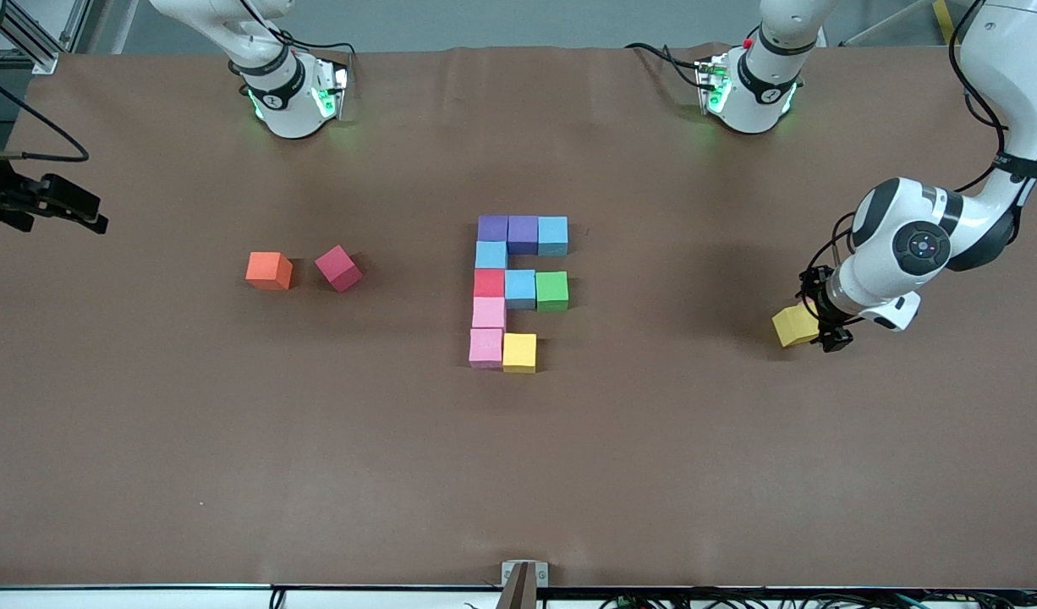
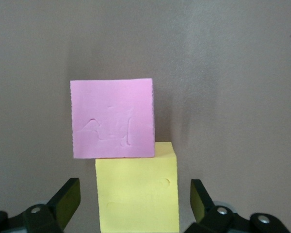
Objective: Arrange 11 blocks into digit 3
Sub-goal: 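Lower the left gripper and grasp the second yellow cube, then carry the yellow cube with the left gripper to the first yellow cube, then set the yellow cube beside the first yellow cube and release it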
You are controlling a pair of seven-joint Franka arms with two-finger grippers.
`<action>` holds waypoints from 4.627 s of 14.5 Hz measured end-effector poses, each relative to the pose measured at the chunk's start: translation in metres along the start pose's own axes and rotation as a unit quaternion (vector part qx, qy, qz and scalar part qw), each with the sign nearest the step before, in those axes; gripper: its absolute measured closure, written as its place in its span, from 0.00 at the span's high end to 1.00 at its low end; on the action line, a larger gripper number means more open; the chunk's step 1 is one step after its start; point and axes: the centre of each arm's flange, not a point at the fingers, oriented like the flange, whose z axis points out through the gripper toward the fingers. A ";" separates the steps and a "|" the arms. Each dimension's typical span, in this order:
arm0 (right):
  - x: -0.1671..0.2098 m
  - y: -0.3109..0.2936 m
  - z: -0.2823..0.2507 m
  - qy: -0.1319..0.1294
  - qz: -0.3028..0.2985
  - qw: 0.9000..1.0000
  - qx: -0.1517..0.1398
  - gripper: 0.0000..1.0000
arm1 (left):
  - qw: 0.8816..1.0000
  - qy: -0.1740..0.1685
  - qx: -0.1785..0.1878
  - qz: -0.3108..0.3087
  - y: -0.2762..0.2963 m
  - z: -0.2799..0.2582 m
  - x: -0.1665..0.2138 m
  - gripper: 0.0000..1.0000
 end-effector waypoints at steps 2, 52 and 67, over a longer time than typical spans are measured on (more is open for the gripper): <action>-0.006 -0.002 -0.010 0.009 -0.002 1.000 0.000 1.00 | 1.000 -0.002 0.003 0.002 -0.001 0.004 -0.001 1.00; -0.027 -0.001 -0.029 -0.003 -0.019 1.000 0.000 1.00 | 0.989 -0.035 -0.043 0.139 -0.035 -0.015 -0.466 0.59; -0.026 0.005 -0.031 0.003 -0.013 1.000 0.001 1.00 | 0.988 -0.058 -0.056 0.133 -0.043 -0.013 -0.479 0.68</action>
